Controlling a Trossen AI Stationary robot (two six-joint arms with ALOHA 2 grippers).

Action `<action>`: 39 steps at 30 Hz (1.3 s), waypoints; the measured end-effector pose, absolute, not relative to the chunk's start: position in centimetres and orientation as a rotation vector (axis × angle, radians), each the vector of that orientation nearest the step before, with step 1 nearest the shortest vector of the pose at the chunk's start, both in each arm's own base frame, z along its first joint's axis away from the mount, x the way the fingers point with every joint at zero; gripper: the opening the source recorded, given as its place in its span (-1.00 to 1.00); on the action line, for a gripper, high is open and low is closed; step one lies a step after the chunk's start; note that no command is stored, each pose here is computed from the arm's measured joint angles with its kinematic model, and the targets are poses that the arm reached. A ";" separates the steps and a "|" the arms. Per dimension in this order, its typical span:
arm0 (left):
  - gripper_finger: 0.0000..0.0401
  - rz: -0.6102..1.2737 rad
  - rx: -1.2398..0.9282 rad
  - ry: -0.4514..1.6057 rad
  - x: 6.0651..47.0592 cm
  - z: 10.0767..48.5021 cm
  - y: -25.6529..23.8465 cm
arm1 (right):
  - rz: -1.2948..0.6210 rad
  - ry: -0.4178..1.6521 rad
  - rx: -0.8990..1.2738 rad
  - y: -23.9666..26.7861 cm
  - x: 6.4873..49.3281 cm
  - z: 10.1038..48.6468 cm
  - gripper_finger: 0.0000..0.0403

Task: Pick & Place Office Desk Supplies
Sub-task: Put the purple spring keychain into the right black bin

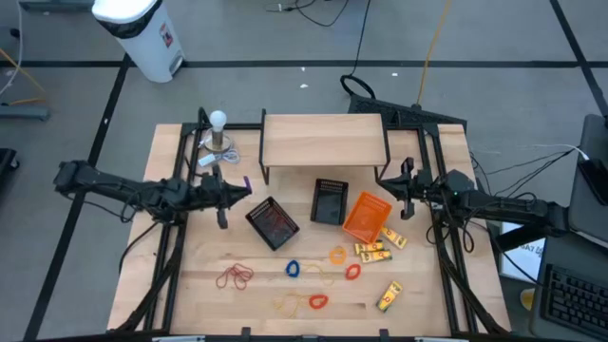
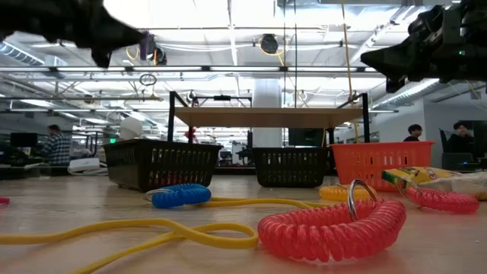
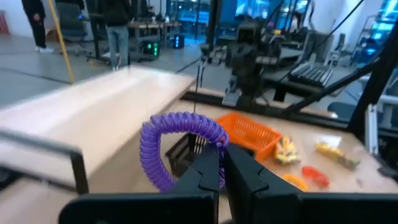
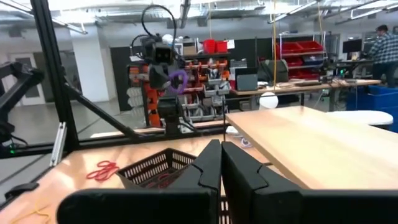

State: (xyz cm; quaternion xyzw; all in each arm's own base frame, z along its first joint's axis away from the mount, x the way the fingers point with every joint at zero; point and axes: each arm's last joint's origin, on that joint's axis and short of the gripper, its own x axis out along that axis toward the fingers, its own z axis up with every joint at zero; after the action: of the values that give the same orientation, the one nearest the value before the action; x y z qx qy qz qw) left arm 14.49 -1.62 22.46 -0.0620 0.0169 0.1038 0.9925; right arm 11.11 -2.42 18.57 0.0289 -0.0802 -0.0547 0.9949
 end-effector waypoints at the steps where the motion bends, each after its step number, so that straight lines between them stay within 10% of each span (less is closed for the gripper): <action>1: -0.98 0.212 -0.126 0.039 14.4 21.8 -1.5 | -0.110 -0.160 0.056 -2.4 11.1 18.6 -0.98; 11: -0.98 0.233 -0.179 0.000 14.1 19.5 -0.6 | -0.110 -0.163 0.053 -2.4 11.1 18.6 -0.98; 19: -0.98 0.266 -0.118 0.002 16.1 26.2 -0.2 | -0.111 -0.164 0.032 -2.4 11.1 18.6 -0.98; 28: -0.98 0.300 -0.018 0.252 22.7 33.3 1.0 | -0.109 -0.223 0.020 -2.4 11.0 19.2 -0.98; 39: -0.98 0.171 -0.012 0.524 32.7 31.3 2.5 | -0.109 -0.225 0.020 -2.4 11.0 19.2 -0.98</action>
State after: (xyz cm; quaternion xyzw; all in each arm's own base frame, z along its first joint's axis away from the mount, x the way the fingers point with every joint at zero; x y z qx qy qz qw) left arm 32.72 2.54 31.33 -0.0058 0.2586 0.0842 0.9623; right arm 10.99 -2.38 19.20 0.0100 -0.1121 -0.0541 0.9922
